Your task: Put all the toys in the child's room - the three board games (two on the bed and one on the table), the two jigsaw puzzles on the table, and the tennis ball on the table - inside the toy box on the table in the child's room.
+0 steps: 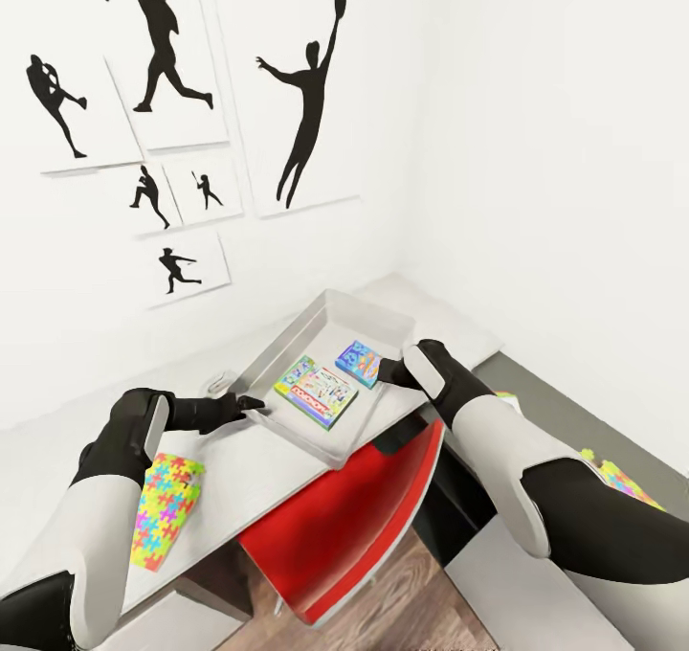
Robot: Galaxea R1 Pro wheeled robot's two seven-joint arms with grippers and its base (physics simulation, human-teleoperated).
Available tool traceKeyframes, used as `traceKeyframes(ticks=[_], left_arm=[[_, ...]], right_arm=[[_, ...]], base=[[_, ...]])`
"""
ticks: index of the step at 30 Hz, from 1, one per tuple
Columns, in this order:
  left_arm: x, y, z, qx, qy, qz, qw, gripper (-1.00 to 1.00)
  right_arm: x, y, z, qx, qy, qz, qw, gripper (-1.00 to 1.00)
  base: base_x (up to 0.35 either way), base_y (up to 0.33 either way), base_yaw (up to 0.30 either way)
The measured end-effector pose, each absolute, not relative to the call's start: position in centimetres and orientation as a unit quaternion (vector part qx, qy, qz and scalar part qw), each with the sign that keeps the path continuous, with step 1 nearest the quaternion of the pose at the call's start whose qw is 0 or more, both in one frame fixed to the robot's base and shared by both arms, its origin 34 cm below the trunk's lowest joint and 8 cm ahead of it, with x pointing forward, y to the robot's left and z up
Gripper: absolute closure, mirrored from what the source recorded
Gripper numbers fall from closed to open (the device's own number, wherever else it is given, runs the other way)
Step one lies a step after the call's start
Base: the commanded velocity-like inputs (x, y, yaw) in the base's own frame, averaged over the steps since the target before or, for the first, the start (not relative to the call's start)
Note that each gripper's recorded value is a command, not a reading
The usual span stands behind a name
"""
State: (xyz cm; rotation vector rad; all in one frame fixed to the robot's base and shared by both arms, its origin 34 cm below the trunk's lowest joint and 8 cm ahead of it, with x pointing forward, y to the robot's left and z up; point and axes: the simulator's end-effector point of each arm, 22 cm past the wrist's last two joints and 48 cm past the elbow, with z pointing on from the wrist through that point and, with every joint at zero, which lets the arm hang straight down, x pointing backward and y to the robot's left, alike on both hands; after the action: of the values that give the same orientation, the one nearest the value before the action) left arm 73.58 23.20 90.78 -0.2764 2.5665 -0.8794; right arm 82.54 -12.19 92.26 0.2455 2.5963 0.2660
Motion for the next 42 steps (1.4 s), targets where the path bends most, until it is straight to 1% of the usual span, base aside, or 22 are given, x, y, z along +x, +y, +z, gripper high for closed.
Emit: traceKeyframes(ticks=[5, 10, 17, 22, 32, 42], left_arm=[[73.57, 23.22, 90.79, -0.099, 0.921, -0.315, 0.206, 1.00], [73.57, 23.25, 90.79, -0.099, 0.921, -0.315, 0.206, 1.00], [73.58, 23.22, 90.78, -0.099, 0.921, -0.315, 0.206, 1.00], [73.59, 23.26, 90.79, -0.099, 0.921, -0.316, 0.206, 1.00], [73.58, 23.29, 90.77, -0.099, 0.921, -0.315, 0.206, 1.00], [73.56, 23.28, 90.80, -0.099, 0.921, -0.315, 0.206, 1.00]], right_arm=[[82.52, -12.18, 92.24, 0.091, 0.957, 0.098, 0.257, 1.00], [82.51, -12.14, 92.24, 0.090, 0.957, 0.098, 0.257, 1.00], [82.52, -12.17, 92.24, 0.090, 0.957, 0.098, 0.257, 1.00], [82.55, -12.13, 92.25, 0.090, 0.957, 0.098, 0.257, 1.00], [82.53, -12.10, 92.23, 0.090, 0.957, 0.098, 0.257, 1.00], [82.51, -12.11, 92.26, 0.090, 0.957, 0.098, 0.257, 1.00]], base=[[-0.003, 0.107, -0.021], [0.000, 0.243, -0.035], [-0.020, 0.267, -0.139], [-0.117, 0.146, -0.049], [-0.223, 0.148, -0.015], [-0.030, 0.071, -0.036]])
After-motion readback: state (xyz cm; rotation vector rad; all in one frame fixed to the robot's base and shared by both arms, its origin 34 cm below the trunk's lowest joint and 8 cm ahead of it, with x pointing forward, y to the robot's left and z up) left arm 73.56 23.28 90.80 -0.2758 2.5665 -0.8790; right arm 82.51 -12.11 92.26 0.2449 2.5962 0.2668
